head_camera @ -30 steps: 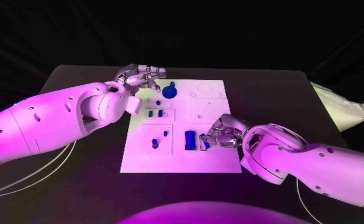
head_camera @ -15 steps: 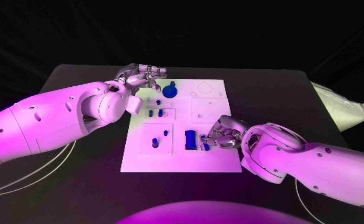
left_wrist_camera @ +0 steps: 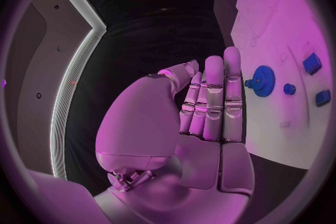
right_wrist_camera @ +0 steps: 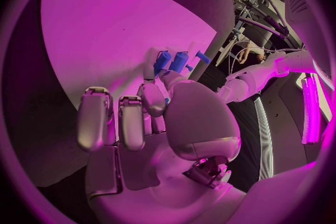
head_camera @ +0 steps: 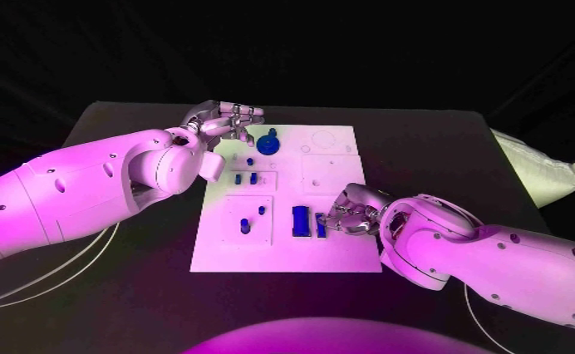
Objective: Assemble the parts on the task board
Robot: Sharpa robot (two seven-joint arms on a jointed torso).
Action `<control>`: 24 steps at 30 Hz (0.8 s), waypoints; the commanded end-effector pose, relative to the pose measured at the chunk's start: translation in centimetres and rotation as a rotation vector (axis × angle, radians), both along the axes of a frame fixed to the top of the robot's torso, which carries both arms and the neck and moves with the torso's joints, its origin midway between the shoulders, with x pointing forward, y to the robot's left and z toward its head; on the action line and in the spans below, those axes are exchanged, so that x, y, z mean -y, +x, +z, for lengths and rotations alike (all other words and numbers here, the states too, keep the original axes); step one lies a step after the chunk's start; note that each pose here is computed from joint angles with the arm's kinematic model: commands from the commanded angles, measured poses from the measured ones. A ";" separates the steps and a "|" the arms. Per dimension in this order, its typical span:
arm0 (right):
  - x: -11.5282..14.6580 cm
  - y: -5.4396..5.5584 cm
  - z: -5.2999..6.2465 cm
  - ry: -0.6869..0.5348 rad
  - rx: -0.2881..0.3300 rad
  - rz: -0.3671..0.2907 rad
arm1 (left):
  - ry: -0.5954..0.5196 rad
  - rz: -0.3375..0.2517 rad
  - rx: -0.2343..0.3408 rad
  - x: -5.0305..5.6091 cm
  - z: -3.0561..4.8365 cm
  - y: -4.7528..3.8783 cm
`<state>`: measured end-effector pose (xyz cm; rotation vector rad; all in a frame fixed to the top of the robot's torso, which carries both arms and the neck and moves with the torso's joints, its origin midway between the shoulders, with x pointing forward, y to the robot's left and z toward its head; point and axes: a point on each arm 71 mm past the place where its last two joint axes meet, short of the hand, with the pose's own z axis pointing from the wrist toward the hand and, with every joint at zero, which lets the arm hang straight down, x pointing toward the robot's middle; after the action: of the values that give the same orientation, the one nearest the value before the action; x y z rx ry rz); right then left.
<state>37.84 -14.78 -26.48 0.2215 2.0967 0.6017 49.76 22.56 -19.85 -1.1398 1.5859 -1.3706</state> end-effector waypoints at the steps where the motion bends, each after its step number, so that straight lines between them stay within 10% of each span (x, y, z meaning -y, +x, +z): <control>1: -0.2 -0.1 0.0 -0.014 0.006 0.018 | -0.003 -0.024 0.006 0.3 0.10 -0.07; 24: 1.1 -1.1 0.3 -0.004 0.010 0.127 | -0.001 -0.023 0.003 0.2 0.06 -0.04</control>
<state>37.03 -16.25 -26.01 0.1498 2.0915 0.6416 49.77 22.62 -19.88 -1.1373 1.5903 -1.3677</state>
